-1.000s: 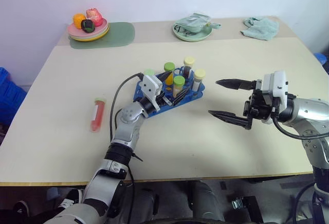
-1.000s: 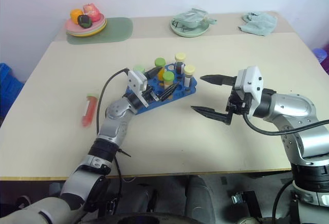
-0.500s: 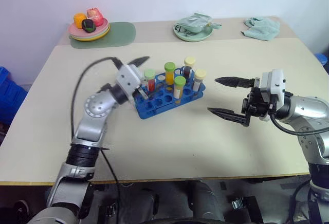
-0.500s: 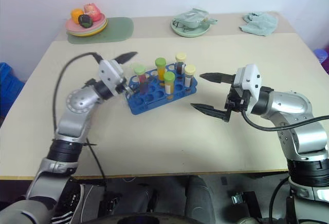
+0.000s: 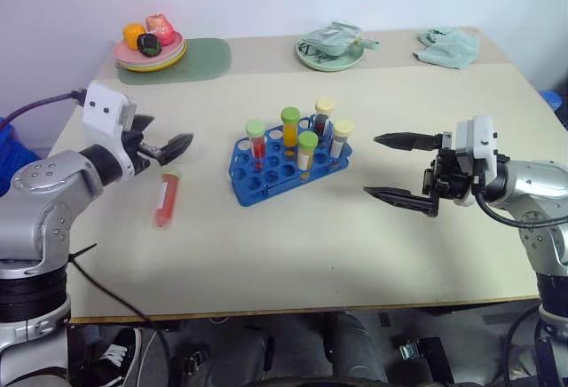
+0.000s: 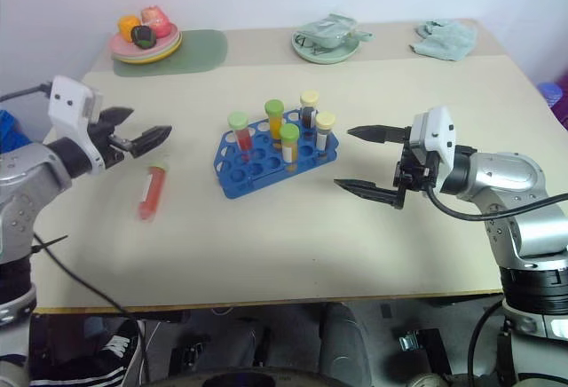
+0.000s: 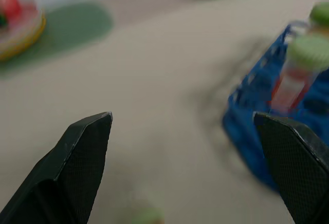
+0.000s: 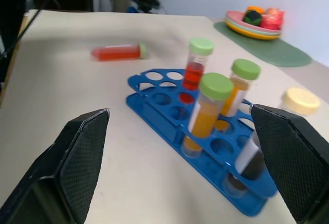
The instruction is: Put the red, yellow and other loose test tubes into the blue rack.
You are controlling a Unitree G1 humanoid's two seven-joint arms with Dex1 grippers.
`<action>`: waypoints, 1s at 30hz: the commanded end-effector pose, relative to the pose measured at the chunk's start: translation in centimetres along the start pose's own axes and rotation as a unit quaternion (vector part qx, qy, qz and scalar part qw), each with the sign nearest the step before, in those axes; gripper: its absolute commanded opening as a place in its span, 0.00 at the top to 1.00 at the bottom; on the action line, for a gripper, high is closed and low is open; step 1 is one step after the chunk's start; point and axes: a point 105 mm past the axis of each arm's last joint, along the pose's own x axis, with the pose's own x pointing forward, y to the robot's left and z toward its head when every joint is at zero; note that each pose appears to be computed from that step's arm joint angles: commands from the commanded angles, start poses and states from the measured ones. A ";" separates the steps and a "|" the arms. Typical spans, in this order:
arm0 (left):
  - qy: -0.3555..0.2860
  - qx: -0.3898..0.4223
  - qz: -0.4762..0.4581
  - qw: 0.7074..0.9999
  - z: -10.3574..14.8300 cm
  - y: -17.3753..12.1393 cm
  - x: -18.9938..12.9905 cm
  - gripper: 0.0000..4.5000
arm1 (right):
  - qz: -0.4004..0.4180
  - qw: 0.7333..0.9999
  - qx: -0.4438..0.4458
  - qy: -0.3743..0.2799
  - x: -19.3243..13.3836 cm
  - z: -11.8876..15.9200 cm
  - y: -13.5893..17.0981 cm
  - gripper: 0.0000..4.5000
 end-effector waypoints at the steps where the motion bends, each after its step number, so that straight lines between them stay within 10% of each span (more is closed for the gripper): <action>1: 0.042 0.003 0.060 0.997 1.0 1.6 -1.2 0.00 | 0.008 1.000 -0.020 -0.011 0.3 1.1 -0.1 0.00; 15: 0.290 -0.183 0.073 0.936 -3.4 4.3 -0.8 0.00 | 0.018 0.999 -0.023 -0.020 1.2 1.4 -0.2 0.00; 30: 0.390 -0.232 0.058 0.889 -6.7 2.6 0.4 0.00 | 0.007 1.000 -0.020 -0.019 1.0 1.3 -0.1 0.00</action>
